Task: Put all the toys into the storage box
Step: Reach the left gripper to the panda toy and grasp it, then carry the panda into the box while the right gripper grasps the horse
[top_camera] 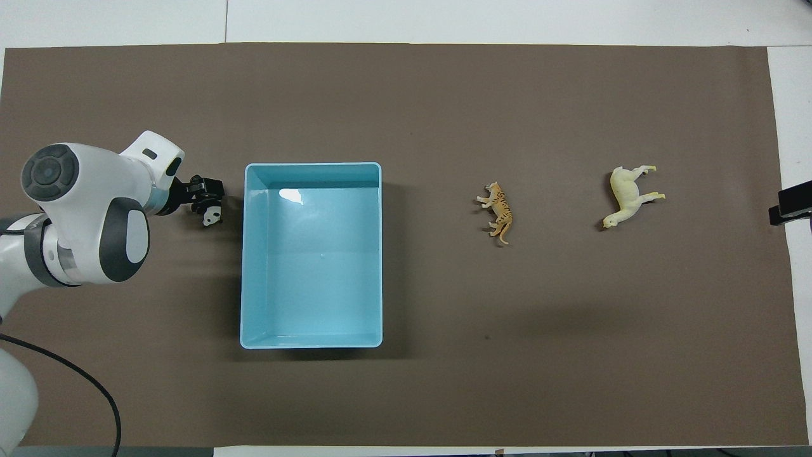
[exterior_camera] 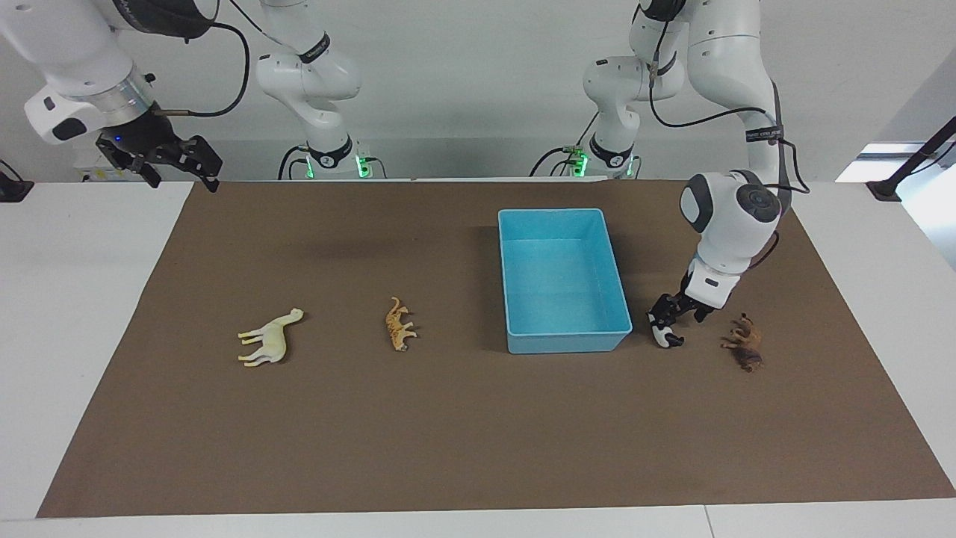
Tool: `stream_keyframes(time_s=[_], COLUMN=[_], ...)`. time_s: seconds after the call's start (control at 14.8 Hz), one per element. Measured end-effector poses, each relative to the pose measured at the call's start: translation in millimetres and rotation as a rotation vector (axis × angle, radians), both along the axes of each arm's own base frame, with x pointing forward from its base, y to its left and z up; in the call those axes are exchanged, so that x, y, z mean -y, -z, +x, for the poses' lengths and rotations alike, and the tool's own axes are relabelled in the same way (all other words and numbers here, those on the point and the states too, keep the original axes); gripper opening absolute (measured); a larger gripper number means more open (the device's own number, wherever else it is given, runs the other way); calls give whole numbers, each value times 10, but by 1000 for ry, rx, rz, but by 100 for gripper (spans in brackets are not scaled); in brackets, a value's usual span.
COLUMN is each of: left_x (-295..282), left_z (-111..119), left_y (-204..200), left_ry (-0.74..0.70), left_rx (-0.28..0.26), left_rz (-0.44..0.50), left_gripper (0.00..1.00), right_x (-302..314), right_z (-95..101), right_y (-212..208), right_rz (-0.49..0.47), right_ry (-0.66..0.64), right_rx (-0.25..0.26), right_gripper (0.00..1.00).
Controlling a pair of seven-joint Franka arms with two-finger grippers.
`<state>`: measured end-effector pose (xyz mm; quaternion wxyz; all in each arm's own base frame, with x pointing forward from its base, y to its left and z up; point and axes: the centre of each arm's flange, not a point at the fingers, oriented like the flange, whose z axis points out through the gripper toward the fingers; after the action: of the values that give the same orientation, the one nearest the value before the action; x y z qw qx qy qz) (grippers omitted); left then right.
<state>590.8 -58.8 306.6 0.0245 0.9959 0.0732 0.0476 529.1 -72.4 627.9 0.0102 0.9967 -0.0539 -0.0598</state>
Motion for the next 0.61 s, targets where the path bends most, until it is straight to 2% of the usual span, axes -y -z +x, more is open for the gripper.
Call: stream_keyframes(time_s=[0.14, 0.34, 0.41, 0.61], left_x=[-9, -15, -15, -14], left_z=[-8, -24, -27, -38], left_y=[24, 46, 49, 50], left_ry=[-1, -3, -5, -8], left_rx=[-6, -18, -21, -34], left_rz=[1, 2, 2, 2], left_gripper=[100, 100, 93, 58], right_x=[4, -26, -45, -162], right_z=[48, 170, 217, 448], right_y=[101, 511, 696, 1326], right_rz=[-3, -9, -10, -12], right_ry=[-2, -6, -6, -32], right_rx=[29, 71, 79, 93], right_gripper=[100, 100, 100, 100])
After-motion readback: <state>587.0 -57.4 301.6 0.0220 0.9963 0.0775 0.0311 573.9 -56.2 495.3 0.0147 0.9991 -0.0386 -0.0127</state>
